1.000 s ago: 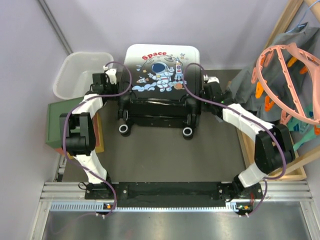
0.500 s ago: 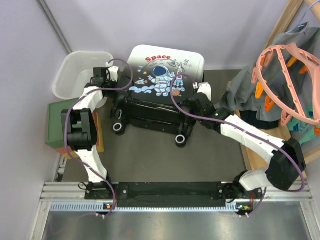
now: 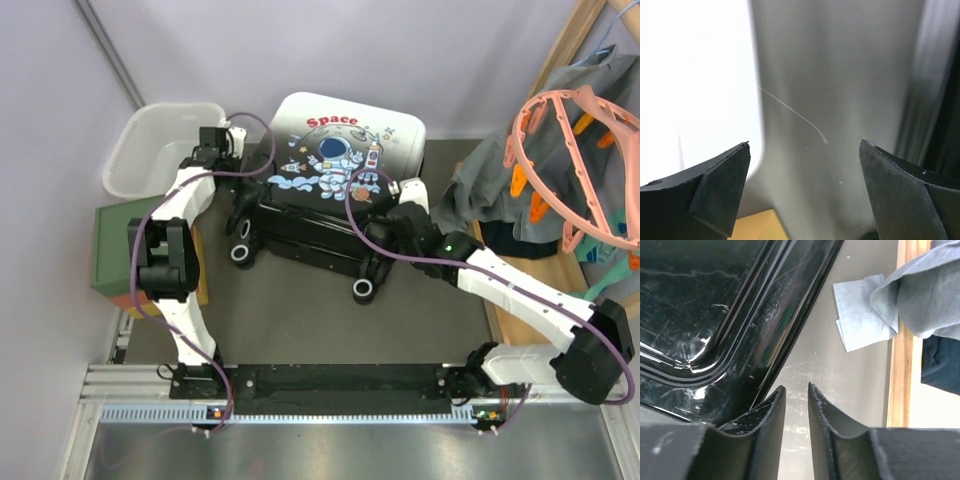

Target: Open, take out, and arrange the luggage

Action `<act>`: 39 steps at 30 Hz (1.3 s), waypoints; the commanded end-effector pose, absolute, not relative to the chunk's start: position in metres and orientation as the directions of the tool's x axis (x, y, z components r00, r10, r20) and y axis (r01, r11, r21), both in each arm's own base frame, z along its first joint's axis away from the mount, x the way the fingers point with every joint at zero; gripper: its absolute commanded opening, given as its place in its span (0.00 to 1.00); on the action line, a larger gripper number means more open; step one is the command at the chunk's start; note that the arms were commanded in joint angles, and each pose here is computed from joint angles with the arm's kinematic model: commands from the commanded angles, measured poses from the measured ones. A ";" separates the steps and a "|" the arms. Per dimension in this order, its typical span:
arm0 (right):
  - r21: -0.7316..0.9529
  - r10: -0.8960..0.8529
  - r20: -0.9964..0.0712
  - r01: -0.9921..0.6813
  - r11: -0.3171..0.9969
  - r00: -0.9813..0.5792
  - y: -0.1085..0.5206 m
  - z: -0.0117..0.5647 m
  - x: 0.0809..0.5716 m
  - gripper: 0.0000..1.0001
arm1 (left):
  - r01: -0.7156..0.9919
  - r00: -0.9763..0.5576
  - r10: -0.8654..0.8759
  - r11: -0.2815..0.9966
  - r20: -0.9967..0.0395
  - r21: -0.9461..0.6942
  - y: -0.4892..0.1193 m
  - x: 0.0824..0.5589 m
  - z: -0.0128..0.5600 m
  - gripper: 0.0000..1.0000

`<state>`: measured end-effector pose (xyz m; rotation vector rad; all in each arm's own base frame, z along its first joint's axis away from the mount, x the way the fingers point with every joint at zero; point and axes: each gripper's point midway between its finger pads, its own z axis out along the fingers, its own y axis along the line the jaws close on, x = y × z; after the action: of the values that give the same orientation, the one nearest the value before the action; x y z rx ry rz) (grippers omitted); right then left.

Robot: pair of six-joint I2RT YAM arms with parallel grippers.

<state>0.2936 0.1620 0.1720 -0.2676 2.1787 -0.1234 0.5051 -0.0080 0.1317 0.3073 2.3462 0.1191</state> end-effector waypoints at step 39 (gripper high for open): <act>0.111 -0.326 -0.877 -0.810 0.576 -0.353 0.371 0.236 0.223 0.41 | 0.612 -0.436 0.254 0.787 -0.863 -0.077 -0.107 0.351 0.289 0.67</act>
<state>0.2273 0.3179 0.1577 -0.8890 2.1723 0.4606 0.3704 -0.1122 0.3019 0.6123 1.9766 -0.4491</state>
